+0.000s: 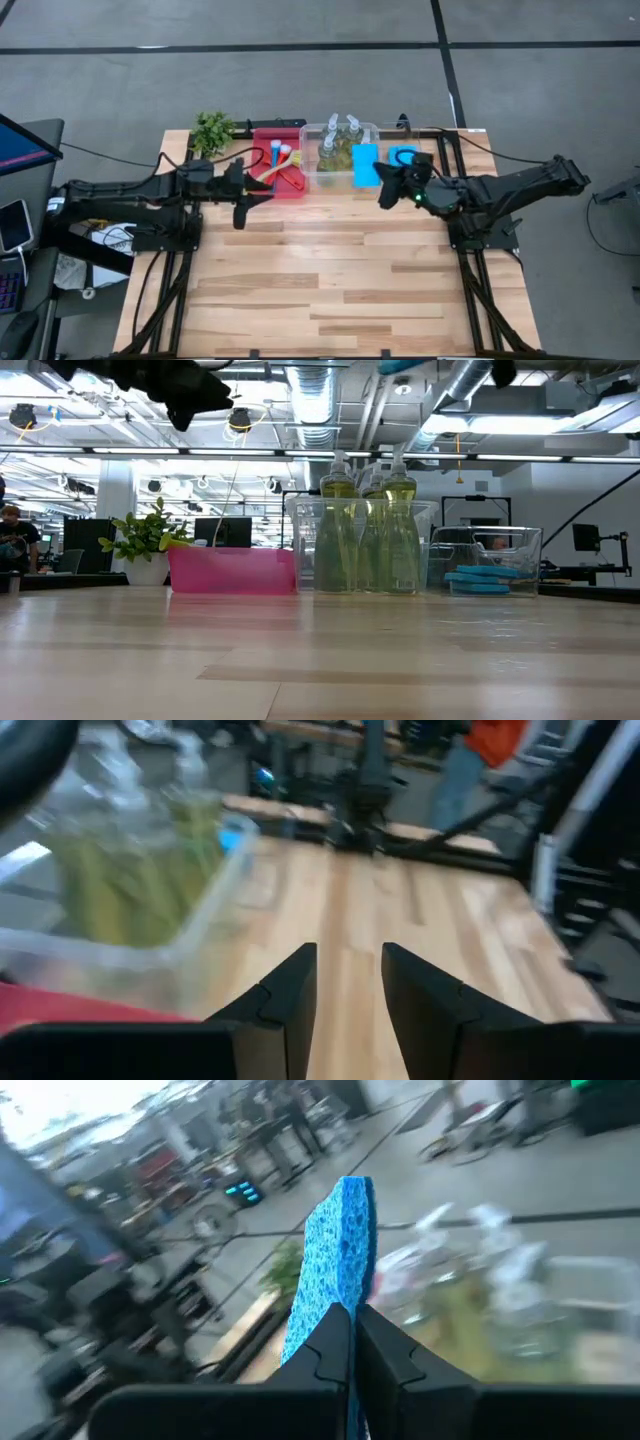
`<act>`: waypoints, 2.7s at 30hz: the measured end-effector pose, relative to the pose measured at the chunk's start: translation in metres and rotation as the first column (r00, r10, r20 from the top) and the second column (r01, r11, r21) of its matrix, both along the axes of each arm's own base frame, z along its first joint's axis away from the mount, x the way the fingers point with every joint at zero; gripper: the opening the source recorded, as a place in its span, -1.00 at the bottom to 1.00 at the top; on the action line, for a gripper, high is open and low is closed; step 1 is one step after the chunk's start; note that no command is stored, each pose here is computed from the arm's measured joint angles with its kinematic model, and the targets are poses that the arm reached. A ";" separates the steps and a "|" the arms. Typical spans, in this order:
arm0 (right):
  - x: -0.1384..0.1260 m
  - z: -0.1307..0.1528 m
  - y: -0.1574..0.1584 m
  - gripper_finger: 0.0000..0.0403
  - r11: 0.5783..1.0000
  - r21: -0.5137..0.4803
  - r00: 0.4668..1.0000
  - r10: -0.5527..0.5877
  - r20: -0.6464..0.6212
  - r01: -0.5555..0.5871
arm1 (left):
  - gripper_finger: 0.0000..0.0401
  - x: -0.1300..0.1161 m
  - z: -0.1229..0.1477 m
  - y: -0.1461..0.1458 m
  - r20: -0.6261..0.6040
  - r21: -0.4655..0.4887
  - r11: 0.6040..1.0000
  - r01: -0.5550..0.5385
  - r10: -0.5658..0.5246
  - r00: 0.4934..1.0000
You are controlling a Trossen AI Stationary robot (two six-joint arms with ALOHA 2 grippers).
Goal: Pick & Place Kitchen Sink Supplies
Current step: Put the blue dishwashing sponge into the transparent bin
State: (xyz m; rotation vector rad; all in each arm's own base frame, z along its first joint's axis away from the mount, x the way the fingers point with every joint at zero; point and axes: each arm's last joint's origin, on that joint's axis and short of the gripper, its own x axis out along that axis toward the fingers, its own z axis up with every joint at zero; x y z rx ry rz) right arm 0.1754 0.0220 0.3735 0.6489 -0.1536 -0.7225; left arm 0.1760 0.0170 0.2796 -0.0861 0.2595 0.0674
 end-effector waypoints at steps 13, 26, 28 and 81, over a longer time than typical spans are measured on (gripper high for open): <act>-0.060 -0.015 -0.044 -1.00 0.957 0.037 0.946 -0.277 -0.170 0.287 | -0.42 -0.016 -0.018 0.010 0.091 -0.138 0.990 -0.013 0.026 0.995; -0.068 -0.044 -0.082 -1.00 0.884 0.227 0.846 -0.274 -0.458 0.409 | -0.42 -0.027 -0.013 0.023 0.251 -0.088 0.969 -0.231 0.246 0.936; -0.060 -0.046 -0.090 -1.00 0.887 0.223 0.838 -0.261 -0.479 0.404 | -0.42 -0.027 -0.016 0.026 0.258 -0.086 0.962 -0.258 0.272 0.927; -0.038 -0.119 -0.218 -0.95 0.784 0.494 0.740 0.067 -0.670 0.376 | -0.42 -0.028 -0.026 0.031 0.235 -0.015 0.955 -0.296 0.291 0.928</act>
